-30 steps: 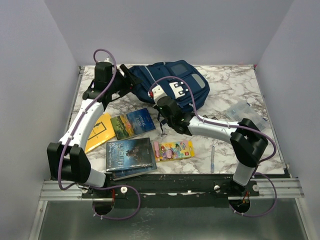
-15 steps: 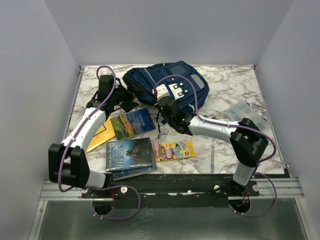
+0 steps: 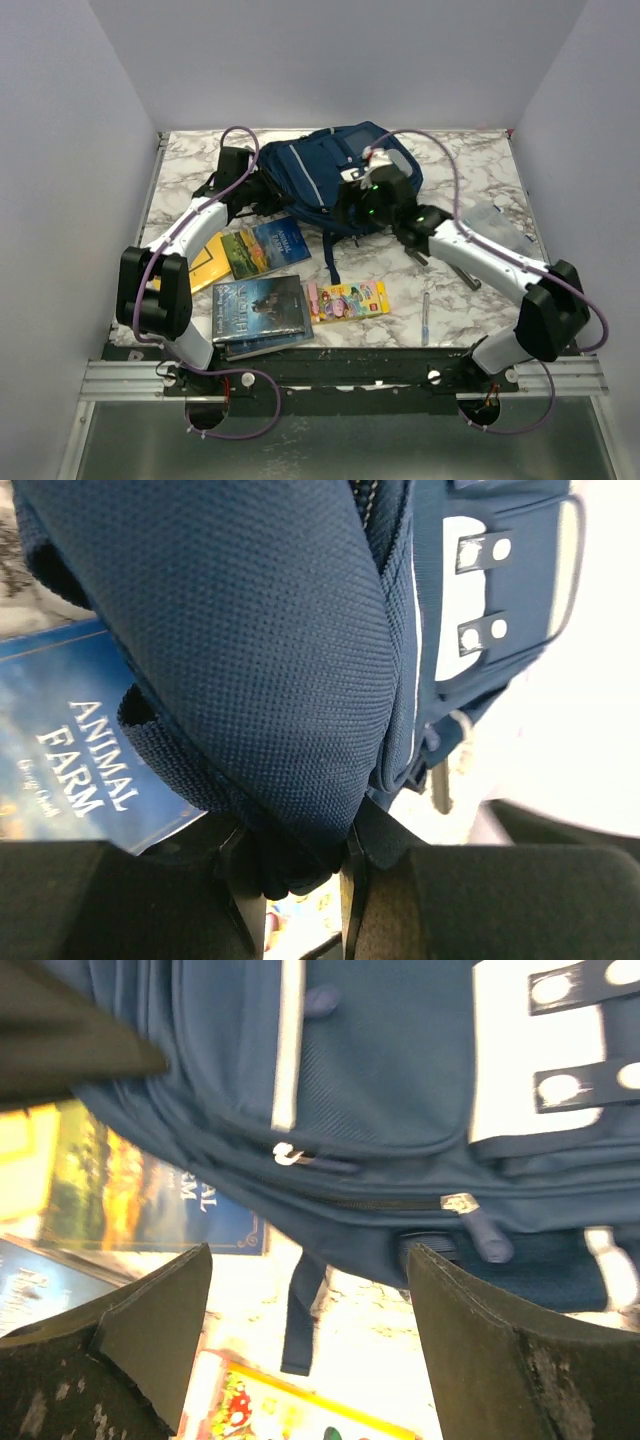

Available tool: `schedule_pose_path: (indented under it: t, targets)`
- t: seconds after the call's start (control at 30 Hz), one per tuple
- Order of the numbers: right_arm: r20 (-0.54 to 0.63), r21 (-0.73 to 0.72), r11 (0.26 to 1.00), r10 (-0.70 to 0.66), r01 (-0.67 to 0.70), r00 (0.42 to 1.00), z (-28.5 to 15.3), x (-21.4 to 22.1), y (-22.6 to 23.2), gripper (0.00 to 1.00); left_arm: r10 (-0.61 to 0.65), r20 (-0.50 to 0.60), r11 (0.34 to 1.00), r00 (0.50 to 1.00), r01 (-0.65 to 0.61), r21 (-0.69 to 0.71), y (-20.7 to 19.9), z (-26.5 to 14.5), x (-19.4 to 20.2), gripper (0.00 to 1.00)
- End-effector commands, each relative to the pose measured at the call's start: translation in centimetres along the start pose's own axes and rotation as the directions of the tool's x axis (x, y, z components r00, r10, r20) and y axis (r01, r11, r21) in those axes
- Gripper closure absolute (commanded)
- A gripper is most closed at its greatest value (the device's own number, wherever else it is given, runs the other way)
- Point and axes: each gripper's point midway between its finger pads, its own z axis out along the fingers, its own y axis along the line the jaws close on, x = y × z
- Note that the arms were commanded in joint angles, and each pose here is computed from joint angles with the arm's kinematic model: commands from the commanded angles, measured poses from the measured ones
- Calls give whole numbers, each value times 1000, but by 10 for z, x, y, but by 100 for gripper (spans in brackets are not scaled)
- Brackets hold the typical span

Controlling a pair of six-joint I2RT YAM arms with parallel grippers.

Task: Pack the student bag
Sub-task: Move the student bag to the center of the board, then adjust the student bag at the center of the board.

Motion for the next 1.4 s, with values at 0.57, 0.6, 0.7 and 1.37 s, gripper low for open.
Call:
schedule_pose_path:
  t: [0.57,0.6,0.7,1.37]
  targets:
    - [-145,78,707,706,-703,693,102,68,-261,48,161,-94,974,982,-174,-144,50,29,-14,82]
    - [-144,111,685,728,-720,670,101,83,-266,48,156,-92,974,984,-168,-150,51,30,-14,82]
    - [-142,121,684,729,-720,669,99,95,-265,48,140,-108,976,984,-155,-151,54,36,-12,81]
    - [-218,-148,694,672,-705,707,64,46,-195,43,120,-158,986,980,-136,-95,46,44,3,83]
